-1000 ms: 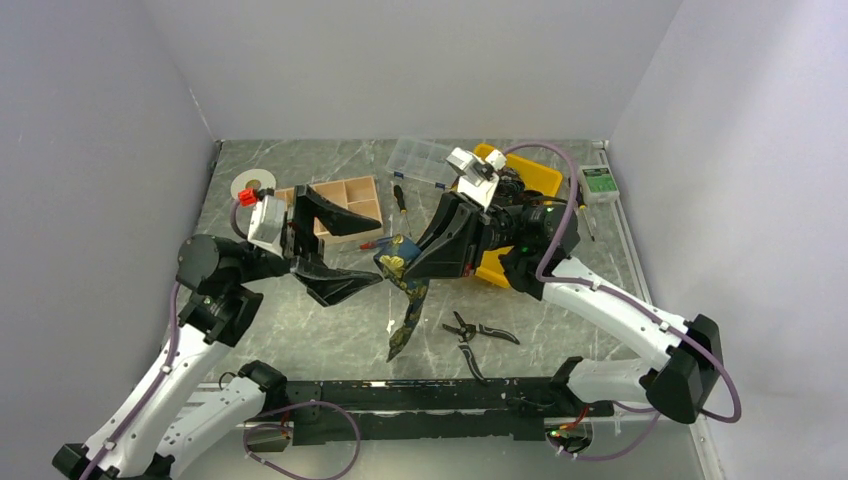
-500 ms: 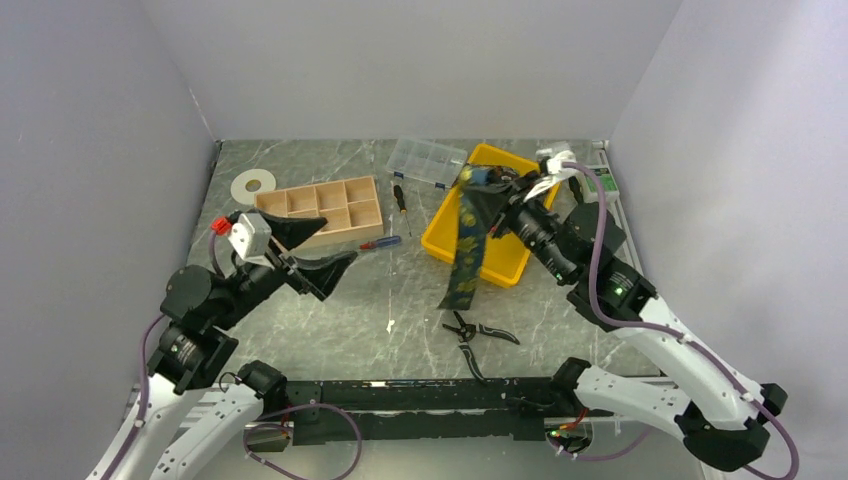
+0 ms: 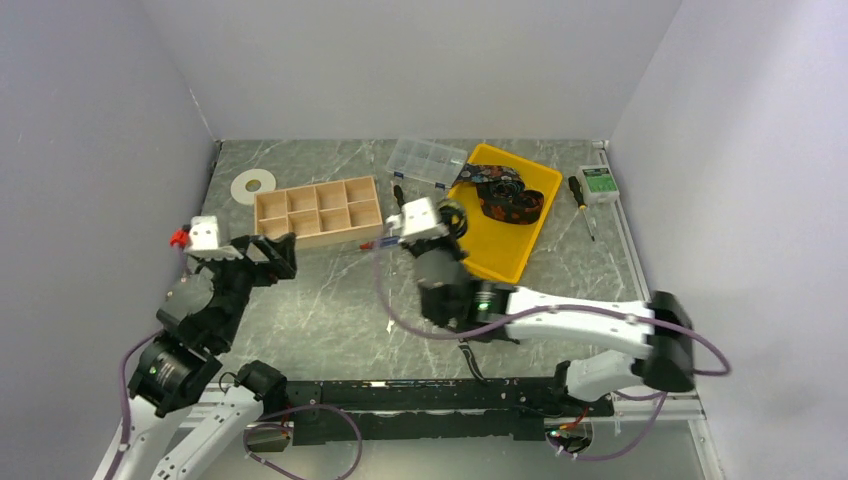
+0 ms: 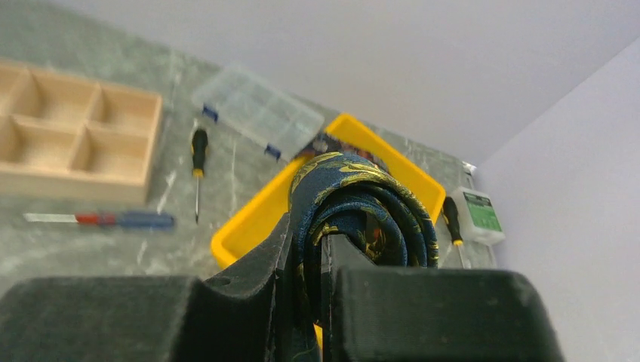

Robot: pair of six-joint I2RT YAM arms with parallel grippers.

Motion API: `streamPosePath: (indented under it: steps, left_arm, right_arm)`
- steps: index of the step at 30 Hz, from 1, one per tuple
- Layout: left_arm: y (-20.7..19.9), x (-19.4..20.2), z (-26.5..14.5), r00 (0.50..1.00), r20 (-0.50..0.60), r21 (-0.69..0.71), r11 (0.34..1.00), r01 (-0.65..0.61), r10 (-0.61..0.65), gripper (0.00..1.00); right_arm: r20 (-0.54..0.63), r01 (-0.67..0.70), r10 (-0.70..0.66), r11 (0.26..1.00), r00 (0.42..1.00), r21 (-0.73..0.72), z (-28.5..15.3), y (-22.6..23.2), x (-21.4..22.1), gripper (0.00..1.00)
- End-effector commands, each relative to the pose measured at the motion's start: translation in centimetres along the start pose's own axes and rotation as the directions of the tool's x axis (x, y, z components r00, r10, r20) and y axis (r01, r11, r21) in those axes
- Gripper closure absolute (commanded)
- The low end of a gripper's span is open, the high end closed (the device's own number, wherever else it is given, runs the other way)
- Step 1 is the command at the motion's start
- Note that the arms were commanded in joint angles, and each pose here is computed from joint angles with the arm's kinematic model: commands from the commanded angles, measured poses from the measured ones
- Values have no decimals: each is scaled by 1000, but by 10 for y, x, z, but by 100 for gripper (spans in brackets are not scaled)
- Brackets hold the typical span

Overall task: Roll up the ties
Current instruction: Place the tie at the center of the board.

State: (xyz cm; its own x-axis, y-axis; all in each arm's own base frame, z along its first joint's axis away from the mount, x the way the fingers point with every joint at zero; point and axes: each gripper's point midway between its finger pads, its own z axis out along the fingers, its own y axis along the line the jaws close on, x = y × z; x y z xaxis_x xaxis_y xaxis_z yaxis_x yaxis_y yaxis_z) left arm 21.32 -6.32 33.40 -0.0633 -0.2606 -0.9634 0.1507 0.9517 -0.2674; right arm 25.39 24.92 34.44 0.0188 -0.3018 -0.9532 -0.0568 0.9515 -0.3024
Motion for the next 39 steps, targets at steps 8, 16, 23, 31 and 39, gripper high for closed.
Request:
streamPosePath:
  steps: [8,16,23,31,39]
  left_arm:
    - [68,-20,-54,980,157,-283,945,162,-120,7]
    - [65,-15,-61,978,170,-231,960,156,-118,6]
    - [36,18,-33,994,42,-118,987,105,-100,6]
    - [-63,123,40,812,-583,181,980,87,36,21]
    - [-117,173,66,640,-712,447,889,94,290,27]
  right_arm:
    - [-107,164,-188,966,976,-201,-11,175,99,39]
    - [-132,53,-137,863,982,-503,-58,217,95,0]
    - [-382,-314,121,810,916,-495,-44,156,114,2]
    - [-511,-532,323,775,797,-340,-7,95,151,15]
    - [-542,-552,345,785,767,-281,-22,74,195,18]
